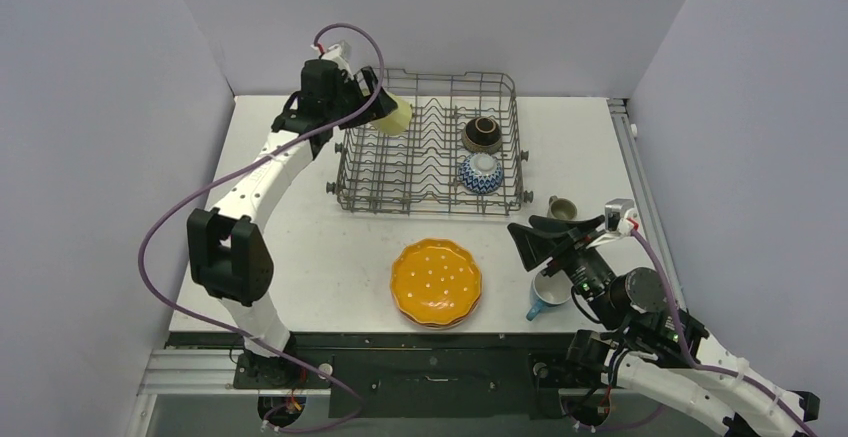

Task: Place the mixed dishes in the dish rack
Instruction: Turn the cup upside down in the dish rack.

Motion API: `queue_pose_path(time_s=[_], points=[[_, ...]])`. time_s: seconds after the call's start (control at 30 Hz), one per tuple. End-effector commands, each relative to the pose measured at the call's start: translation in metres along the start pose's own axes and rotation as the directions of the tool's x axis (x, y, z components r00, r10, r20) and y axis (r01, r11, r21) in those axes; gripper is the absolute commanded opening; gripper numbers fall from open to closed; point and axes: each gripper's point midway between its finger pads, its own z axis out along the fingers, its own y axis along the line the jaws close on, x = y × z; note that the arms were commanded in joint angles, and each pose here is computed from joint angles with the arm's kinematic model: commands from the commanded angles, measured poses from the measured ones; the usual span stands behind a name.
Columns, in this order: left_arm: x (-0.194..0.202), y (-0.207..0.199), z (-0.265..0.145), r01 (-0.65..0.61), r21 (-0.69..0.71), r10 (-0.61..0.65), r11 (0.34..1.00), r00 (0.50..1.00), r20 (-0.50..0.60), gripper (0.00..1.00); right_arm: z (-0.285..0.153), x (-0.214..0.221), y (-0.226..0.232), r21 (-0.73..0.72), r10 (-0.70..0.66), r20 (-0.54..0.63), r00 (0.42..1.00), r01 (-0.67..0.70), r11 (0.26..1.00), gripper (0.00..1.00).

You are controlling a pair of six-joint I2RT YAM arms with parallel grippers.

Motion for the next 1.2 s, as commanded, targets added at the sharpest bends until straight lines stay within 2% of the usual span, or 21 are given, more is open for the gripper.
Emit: queue_pose_path(time_s=[0.0, 0.23, 0.27, 0.4, 0.5, 0.53, 0.57, 0.6, 0.63, 0.87, 1.17], points=[[-0.069, -0.008, 0.004, -0.077, -0.050, 0.085, 0.996, 0.976, 0.202, 0.00, -0.007, -0.015, 0.000, -0.003, -0.020, 0.021, 1.000, 0.020, 1.000, 0.53], [-0.079, 0.016, 0.045, -0.085, -0.146, 0.114, 0.986, 0.972, 0.204, 0.00, -0.011, -0.013, -0.004, 0.013, -0.038, -0.002, 0.999, 0.038, 0.999, 0.53], [-0.069, 0.028, 0.060, -0.084, -0.171, 0.114, 0.982, 0.978, 0.175, 0.00, -0.012, -0.012, -0.004, 0.015, -0.042, -0.007, 0.999, 0.042, 0.999, 0.53], [-0.079, 0.028, 0.079, -0.087, -0.185, 0.122, 0.979, 0.975, 0.186, 0.00, -0.012, -0.007, -0.008, 0.025, -0.056, -0.025, 0.998, 0.056, 0.998, 0.53], [-0.068, 0.046, 0.100, -0.085, -0.234, 0.121, 0.968, 0.982, 0.142, 0.00, -0.011, -0.002, -0.011, 0.038, -0.068, -0.040, 0.997, 0.070, 0.997, 0.53], [-0.079, 0.041, 0.099, -0.081, -0.237, 0.123, 0.968, 0.978, 0.167, 0.00, -0.011, 0.000, -0.012, 0.041, -0.072, -0.047, 0.996, 0.074, 0.996, 0.53], [-0.067, 0.052, 0.109, -0.081, -0.265, 0.119, 0.961, 0.985, 0.128, 0.00, -0.010, 0.001, -0.012, 0.040, -0.072, -0.047, 0.996, 0.074, 0.996, 0.54], [-0.075, 0.048, 0.109, -0.080, -0.272, 0.125, 0.959, 0.981, 0.149, 0.00, -0.009, 0.003, -0.012, 0.042, -0.074, -0.051, 0.996, 0.076, 0.996, 0.54], [-0.064, 0.058, 0.117, -0.089, -0.297, 0.128, 0.951, 0.985, 0.118, 0.00, -0.009, 0.003, -0.012, 0.040, -0.075, -0.051, 0.996, 0.077, 0.996, 0.54], [-0.063, 0.074, 0.128, -0.128, -0.400, 0.191, 0.908, 0.974, 0.121, 0.00, -0.003, 0.015, -0.014, 0.049, -0.096, -0.085, 0.992, 0.100, 0.994, 0.54], [-0.041, 0.081, 0.149, -0.202, -0.432, 0.257, 0.879, 0.964, 0.071, 0.00, 0.002, 0.025, -0.014, 0.049, -0.097, -0.098, 0.991, 0.102, 0.994, 0.54]])
